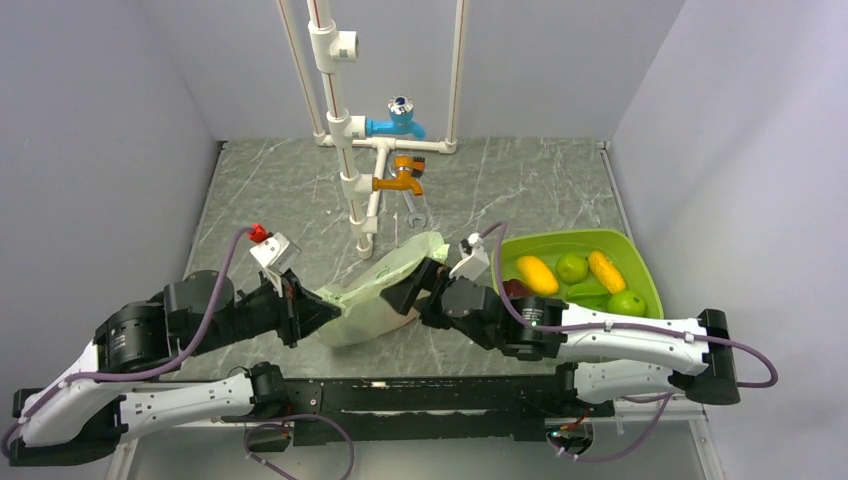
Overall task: Take the fake fruits out of the plastic bag
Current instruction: Adjust the plastic bag at the center of the board.
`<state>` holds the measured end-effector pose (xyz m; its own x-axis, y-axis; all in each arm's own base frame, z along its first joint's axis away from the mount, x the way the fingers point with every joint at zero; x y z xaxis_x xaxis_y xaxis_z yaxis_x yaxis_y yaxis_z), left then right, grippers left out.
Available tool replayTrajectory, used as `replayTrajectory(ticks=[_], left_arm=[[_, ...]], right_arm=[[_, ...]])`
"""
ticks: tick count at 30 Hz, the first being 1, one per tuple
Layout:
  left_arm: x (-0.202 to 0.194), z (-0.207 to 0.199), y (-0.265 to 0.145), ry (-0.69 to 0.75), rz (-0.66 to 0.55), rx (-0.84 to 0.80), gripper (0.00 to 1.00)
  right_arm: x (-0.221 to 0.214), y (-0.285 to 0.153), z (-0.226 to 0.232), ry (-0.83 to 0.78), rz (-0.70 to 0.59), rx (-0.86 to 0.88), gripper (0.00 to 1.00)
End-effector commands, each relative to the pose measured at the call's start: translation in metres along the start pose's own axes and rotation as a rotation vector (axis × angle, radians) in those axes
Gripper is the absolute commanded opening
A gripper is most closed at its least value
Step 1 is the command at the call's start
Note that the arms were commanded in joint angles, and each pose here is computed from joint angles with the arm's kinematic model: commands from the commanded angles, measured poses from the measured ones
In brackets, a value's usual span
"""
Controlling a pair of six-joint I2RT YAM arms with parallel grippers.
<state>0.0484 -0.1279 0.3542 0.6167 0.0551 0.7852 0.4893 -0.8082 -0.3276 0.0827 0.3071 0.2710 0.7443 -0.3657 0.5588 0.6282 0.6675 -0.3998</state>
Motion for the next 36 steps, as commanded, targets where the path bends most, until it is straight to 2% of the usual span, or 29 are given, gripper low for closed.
replayTrajectory(ticks=[1, 6, 8, 14, 17, 21, 32, 33, 35, 36], left_arm=[[0.004, -0.008, -0.008, -0.037, -0.029, -0.073, 0.0], [0.003, -0.014, -0.008, -0.043, -0.038, -0.133, 0.0], [0.003, -0.017, -0.006, -0.04, -0.03, -0.149, 0.0], [0.0, -0.012, -0.002, -0.049, -0.009, -0.098, 0.0], [-0.001, -0.01, -0.002, -0.053, -0.016, -0.086, 0.0], [-0.001, -0.005, -0.006, -0.051, -0.031, -0.062, 0.0], [0.001, 0.005, -0.014, -0.073, -0.063, 0.001, 0.0], [0.001, 0.005, -0.013, -0.074, -0.064, 0.002, 0.0], [0.002, 0.004, -0.014, -0.075, -0.065, -0.005, 0.0], [0.002, 0.003, -0.014, -0.075, -0.061, -0.009, 0.0]], right_arm=[[0.04, 0.005, 0.002, 0.18, -0.189, 0.001, 0.86], [0.042, 0.015, 0.008, 0.144, -0.199, -0.024, 0.83], [0.041, 0.02, 0.007, 0.135, -0.202, -0.048, 0.76], [0.035, 0.025, 0.006, 0.081, -0.191, -0.006, 0.75], [0.034, 0.023, 0.0, 0.09, -0.194, -0.026, 0.69], [0.034, 0.018, 0.007, 0.002, -0.168, 0.044, 0.72], [0.02, 0.012, 0.011, -0.05, -0.08, 0.144, 0.74], [0.02, 0.013, 0.013, -0.051, -0.077, 0.153, 0.73], [0.017, 0.018, 0.014, -0.048, -0.064, 0.141, 0.59], [0.015, 0.021, 0.012, -0.047, -0.054, 0.117, 0.56]])
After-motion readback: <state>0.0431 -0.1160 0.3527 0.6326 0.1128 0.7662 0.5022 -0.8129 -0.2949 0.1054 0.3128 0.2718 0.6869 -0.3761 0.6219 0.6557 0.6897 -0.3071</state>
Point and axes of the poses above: each gripper's point midway between its finger pads, its own y axis out along the fingers, its own z axis along the line the jaws close on, x = y × z, the point moved 6 cm from there along -y, back along the fingers, and after that the axes turned 7 degrees about -y, right-handed, at the moved point
